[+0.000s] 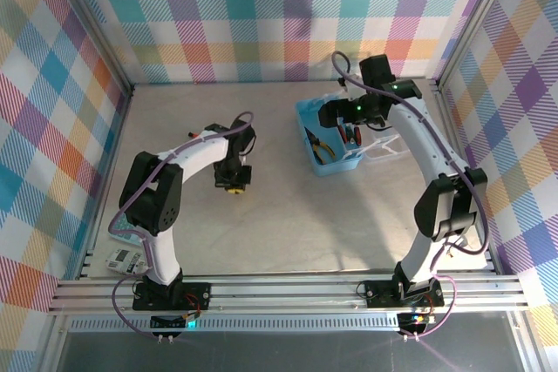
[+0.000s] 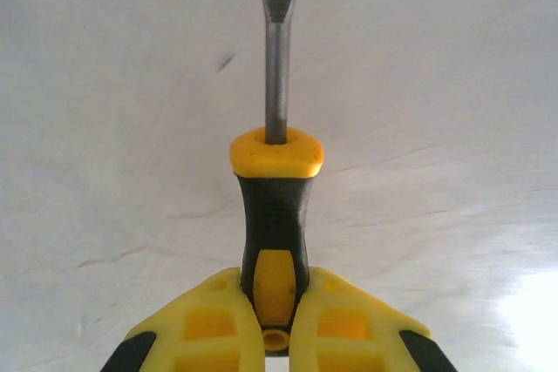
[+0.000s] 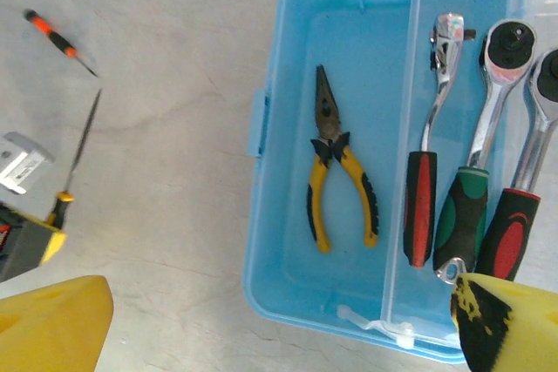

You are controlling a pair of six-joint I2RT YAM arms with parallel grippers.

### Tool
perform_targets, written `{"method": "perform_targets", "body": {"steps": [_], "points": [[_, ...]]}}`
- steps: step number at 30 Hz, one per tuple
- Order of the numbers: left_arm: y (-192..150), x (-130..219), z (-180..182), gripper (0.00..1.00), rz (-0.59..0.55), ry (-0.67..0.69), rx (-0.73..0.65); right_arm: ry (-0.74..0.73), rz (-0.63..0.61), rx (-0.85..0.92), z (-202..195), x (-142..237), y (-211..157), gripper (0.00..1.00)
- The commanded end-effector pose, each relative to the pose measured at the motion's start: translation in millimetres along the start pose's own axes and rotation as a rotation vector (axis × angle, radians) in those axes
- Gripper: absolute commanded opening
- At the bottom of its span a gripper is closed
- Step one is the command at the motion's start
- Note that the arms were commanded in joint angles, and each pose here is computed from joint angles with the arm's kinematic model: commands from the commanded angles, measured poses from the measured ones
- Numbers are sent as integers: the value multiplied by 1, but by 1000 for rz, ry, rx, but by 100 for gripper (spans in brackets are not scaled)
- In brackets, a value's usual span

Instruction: Pack the tool kit

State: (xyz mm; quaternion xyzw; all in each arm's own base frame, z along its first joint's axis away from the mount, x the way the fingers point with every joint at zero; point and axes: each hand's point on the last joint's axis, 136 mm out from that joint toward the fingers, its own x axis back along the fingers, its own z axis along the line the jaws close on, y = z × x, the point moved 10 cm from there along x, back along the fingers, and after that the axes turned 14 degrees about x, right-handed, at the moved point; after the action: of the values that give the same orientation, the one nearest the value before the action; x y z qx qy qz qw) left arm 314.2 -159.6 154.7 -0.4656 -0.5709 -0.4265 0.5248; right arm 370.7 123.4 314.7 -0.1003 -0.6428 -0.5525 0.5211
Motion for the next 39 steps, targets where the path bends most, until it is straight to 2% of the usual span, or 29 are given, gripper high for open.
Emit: {"method": "perform_targets", "body": {"steps": [1, 6, 9, 12, 18, 26, 32, 39], "points": [[4, 64, -29, 0, -69, -290, -86, 112, -122, -48, 8, 22, 9, 99], [1, 126, -64, 0, -83, -712, -218, 226, -218, -120, 13, 24, 19, 99], [-7, 151, -83, 0, -75, -923, -330, 325, -287, -174, 16, 20, 29, 99], [-15, 162, -96, 0, -67, -1031, -396, 362, -316, -191, 19, 15, 40, 99], [-18, 163, -108, 0, -60, -1088, -417, 391, -303, -178, 26, 2, 56, 82], [-15, 159, -114, 0, -45, -1098, -406, 430, -256, -155, 42, -18, 51, 60], [-13, 156, -115, 0, -40, -1094, -402, 387, -262, -140, 43, -12, 49, 66], [-12, 153, -116, 0, -38, -1081, -393, 249, -261, -147, 35, 3, 48, 71]]}}
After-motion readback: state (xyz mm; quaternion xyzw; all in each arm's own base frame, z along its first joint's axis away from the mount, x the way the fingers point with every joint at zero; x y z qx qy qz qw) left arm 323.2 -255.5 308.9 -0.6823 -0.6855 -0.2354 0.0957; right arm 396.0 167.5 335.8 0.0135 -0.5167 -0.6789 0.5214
